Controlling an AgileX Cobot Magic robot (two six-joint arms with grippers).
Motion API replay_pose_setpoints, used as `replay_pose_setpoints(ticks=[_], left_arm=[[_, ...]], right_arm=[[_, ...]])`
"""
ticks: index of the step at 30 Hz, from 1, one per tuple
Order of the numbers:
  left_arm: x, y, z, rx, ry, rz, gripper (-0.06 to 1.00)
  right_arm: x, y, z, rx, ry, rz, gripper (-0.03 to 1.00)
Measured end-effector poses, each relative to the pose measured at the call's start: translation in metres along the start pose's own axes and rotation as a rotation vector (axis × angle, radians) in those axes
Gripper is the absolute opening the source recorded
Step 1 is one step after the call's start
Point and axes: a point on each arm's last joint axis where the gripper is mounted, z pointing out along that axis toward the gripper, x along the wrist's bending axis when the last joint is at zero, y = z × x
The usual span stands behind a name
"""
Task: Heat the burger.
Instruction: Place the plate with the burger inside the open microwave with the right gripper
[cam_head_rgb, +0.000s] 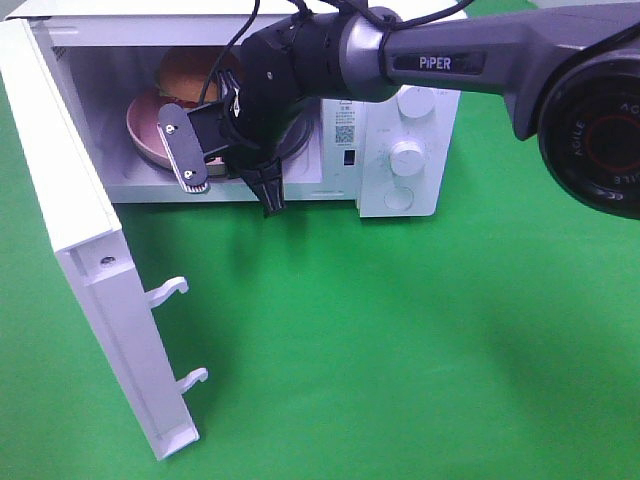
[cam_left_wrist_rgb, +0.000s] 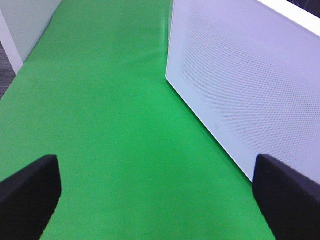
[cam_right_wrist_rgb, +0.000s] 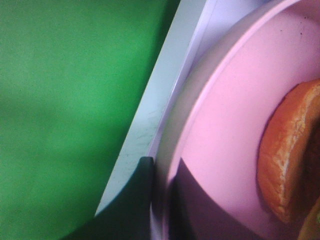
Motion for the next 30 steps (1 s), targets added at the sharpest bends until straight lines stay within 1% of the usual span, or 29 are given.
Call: replay_pose_setpoints(ticks=[4, 5, 6, 7, 8, 10, 13, 14, 15, 16, 17, 18, 19, 22, 25, 27, 30], left_arm=[[0.0000, 0.0000, 0.0000, 0.000, 0.000, 0.000, 0.96], [0.0000, 0.0000, 0.0000, 0.000, 0.000, 0.000, 0.96], [0.0000, 0.0000, 0.0000, 0.000, 0.000, 0.000, 0.96], [0.0000, 0.0000, 0.0000, 0.000, 0.000, 0.000, 0.96], [0.0000, 0.0000, 0.0000, 0.000, 0.000, 0.000, 0.96], [0.0000, 0.0000, 0.0000, 0.000, 0.000, 0.000, 0.96], [0.0000, 0.0000, 0.0000, 0.000, 0.000, 0.000, 0.96], [0.0000, 0.0000, 0.0000, 0.000, 0.000, 0.000, 0.96], [0.0000, 0.0000, 0.0000, 0.000, 0.000, 0.000, 0.96], [0.0000, 0.0000, 0.0000, 0.000, 0.000, 0.000, 0.96], [0.0000, 0.0000, 0.0000, 0.000, 0.000, 0.000, 0.96], [0.0000, 0.0000, 0.0000, 0.000, 0.000, 0.000, 0.96], [0.0000, 0.0000, 0.0000, 0.000, 0.000, 0.000, 0.96], [0.0000, 0.0000, 0.0000, 0.000, 0.000, 0.000, 0.96], [0.0000, 0.0000, 0.0000, 0.000, 0.000, 0.000, 0.96], [0.0000, 0.0000, 0.0000, 0.000, 0.000, 0.000, 0.96], [0.0000, 0.0000, 0.0000, 0.000, 0.000, 0.000, 0.96]], right_arm=[[-0.0005, 0.0008, 0.0007, -0.004, -0.008, 0.007, 0.06], [-0.0007, 0.0010, 0.0007, -0.006, -0.011, 0.011, 0.09], [-0.0007, 0.0010, 0.0007, -0.006, -0.011, 0.011, 0.09], [-0.0011, 0.0011, 0.0007, -0.007, -0.016, 0.018, 0.12], [-0.0011, 0.0011, 0.0007, -0.007, -0.016, 0.018, 0.12], [-0.0050, 0.0023, -0.0007, -0.018, -0.041, 0.027, 0.20], [-0.0056, 0.0025, -0.0009, -0.020, -0.046, 0.029, 0.23], [-0.0058, 0.0026, -0.0009, -0.020, -0.048, 0.030, 0.28], [-0.0058, 0.0026, -0.0009, -0.020, -0.048, 0.030, 0.28], [-0.0058, 0.0026, -0.0009, -0.020, -0.048, 0.031, 0.33], [-0.0059, 0.0025, -0.0012, -0.019, -0.045, 0.032, 0.36], [-0.0059, 0.0025, -0.0012, -0.019, -0.045, 0.032, 0.36], [-0.0057, 0.0024, -0.0012, -0.018, -0.042, 0.032, 0.39], [-0.0038, 0.0018, -0.0011, -0.011, -0.022, 0.031, 0.41], [-0.0036, 0.0018, -0.0011, -0.011, -0.020, 0.031, 0.41], [-0.0048, 0.0019, -0.0038, -0.012, -0.020, 0.033, 0.44], [-0.0045, 0.0019, -0.0040, -0.011, -0.019, 0.033, 0.46]])
